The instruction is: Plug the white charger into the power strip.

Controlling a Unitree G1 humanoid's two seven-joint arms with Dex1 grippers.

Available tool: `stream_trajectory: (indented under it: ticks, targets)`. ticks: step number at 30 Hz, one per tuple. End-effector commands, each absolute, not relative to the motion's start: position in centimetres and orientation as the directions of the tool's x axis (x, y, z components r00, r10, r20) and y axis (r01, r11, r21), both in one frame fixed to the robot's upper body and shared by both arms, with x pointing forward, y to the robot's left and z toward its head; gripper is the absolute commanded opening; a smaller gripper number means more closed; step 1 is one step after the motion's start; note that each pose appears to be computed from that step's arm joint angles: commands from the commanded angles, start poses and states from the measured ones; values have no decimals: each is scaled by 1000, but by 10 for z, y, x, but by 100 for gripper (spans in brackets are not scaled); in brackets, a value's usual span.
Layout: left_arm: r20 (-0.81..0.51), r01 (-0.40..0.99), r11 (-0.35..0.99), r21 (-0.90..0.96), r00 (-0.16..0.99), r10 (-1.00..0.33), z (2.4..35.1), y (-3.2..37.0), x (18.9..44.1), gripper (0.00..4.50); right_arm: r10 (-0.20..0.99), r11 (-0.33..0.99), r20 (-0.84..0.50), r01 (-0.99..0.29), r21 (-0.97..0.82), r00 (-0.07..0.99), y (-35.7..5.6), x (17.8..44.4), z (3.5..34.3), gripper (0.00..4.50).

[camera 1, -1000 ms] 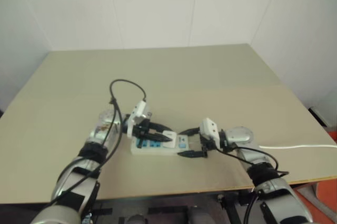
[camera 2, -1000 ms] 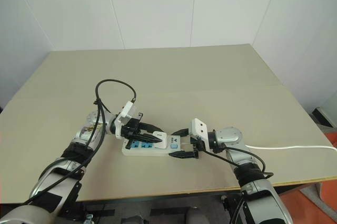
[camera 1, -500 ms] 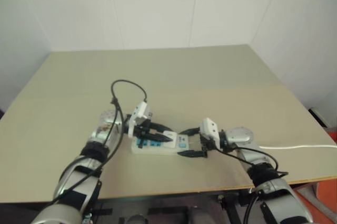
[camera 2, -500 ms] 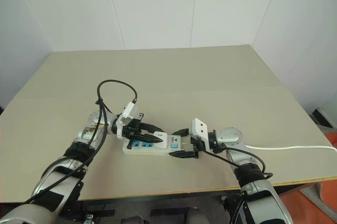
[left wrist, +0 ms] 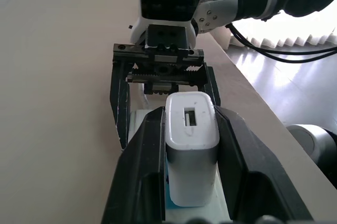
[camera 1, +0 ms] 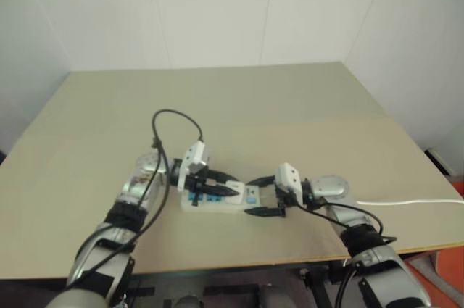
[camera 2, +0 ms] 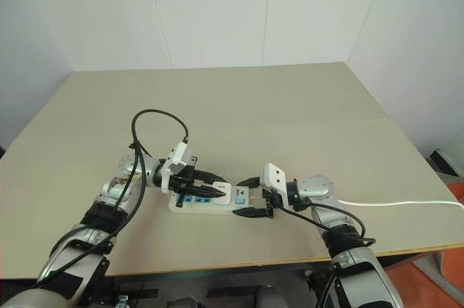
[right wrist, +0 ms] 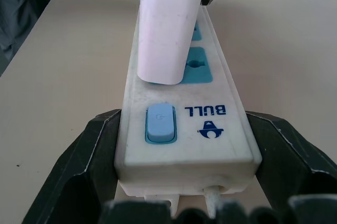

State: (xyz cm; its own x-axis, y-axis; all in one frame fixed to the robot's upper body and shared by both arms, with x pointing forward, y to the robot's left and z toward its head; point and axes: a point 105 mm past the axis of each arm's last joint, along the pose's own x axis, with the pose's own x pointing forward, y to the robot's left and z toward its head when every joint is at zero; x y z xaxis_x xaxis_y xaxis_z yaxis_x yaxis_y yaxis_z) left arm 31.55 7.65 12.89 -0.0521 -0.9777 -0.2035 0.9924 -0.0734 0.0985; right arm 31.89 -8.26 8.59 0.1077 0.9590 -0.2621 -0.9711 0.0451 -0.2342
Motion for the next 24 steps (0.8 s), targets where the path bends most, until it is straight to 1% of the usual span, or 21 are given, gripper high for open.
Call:
stream_trajectory:
  ticks: [1,5,9,16,19,23,24]
  targets:
    - [-286,998,-13,54,3,-958,109,83,311,99,951,4,-299,-973,-231,75,-78,312,75,339]
    - [-296,999,22,46,35,-954,102,90,307,99,951,2,-300,-973,-231,73,-78,312,75,339]
    - [-296,999,30,45,42,-954,93,97,304,99,952,2,-298,-972,-236,75,-78,314,76,339]
    - [-284,998,61,28,66,-956,86,99,308,99,951,2,-301,-971,-238,76,-78,314,76,339]
    - [-279,997,60,43,70,-958,86,100,310,99,950,3,-304,-971,-237,77,-79,313,75,339]
    - [-239,998,30,50,42,-970,90,100,310,99,949,8,-305,-972,-236,82,-80,313,74,339]
    - [-204,997,41,70,55,-977,94,99,312,134,949,10,-305,-972,-236,83,-80,313,74,339]
